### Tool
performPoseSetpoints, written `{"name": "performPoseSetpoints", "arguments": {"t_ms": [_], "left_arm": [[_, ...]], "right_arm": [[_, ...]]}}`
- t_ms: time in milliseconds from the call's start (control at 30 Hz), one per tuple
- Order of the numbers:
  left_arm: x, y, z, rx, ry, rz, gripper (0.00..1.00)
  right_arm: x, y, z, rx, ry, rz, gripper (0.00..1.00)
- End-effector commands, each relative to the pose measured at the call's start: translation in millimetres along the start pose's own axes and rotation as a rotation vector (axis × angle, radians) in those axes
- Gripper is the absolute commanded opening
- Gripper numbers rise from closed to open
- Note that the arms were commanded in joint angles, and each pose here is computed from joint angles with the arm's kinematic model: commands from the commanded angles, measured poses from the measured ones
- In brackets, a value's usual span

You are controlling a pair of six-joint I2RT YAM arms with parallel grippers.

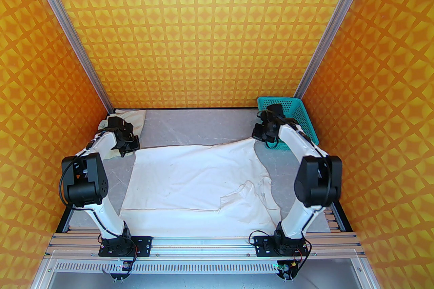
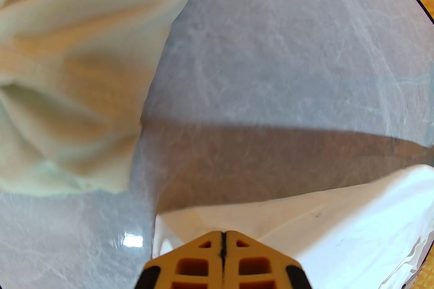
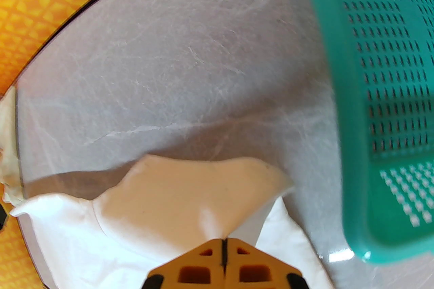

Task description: Fold and stack the mixed laundry pile

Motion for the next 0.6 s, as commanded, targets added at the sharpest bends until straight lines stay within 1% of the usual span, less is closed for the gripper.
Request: {"name": "performPoseSetpoints", "arguments": {"t_ms": [0,133,367,567], "left_arm": [[-3,-3,-14,0.037,-0.050,-0.021,0.00],[3,2,-17,0.039,-0.057,-0.044,0.00],[10,23,-23,0.033,-0.090,-0.134,0.00],[16,26,-28,0.043,-0.107,-0.162,0.00]], "right_arm": [[2,8,-12,-0.059,-0.068,0.047,0.00],[20,8,-18,-0.065,-0.076,0.069,0.00],[49,8,-27,-0.078,-0.103,0.106,0.00],[75,5,-33,-0.094,-0.114,0.138,0.00]]}}
Point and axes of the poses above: each hand's point on the last joint's axis, 136 mm out from that joint toward the fingers, its own z axis out along the fingers, its own y axis along the line the jaws close on, x = y × z, the point moved 4 cm from there along -z, back along the fingers, and after that the axes turned 15 degrees about -z, right-handed, at the moved point
